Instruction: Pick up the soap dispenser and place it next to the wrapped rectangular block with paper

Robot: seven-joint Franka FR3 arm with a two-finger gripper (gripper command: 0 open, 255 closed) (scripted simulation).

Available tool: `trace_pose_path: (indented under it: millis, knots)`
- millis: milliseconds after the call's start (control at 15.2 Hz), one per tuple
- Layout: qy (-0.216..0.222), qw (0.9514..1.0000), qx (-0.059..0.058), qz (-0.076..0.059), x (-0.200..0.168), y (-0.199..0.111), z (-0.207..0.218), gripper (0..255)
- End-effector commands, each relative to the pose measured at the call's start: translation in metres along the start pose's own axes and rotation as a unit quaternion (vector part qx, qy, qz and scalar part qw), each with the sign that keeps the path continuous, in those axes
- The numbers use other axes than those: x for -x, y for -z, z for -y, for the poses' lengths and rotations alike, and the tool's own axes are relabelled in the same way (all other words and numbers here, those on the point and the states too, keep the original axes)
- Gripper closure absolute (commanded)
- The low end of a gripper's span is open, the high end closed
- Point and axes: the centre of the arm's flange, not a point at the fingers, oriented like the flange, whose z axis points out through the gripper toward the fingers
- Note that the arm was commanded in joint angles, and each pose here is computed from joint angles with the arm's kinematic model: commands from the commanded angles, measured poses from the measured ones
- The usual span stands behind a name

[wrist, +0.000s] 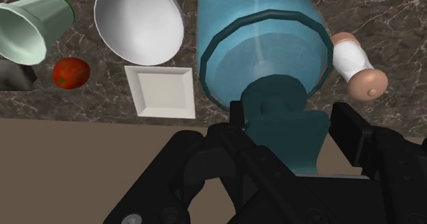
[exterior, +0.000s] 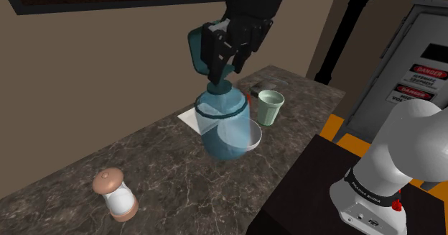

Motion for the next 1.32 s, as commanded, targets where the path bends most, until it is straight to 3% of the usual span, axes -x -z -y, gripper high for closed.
trace_pose_path:
  millis: [0, 1254]
  knots:
    - [0.000, 1.0000, 0.000, 0.000, -0.003, 0.011, 0.000, 255]
    - [0.000, 1.0000, 0.000, 0.000, -0.032, 0.107, -0.001, 255]
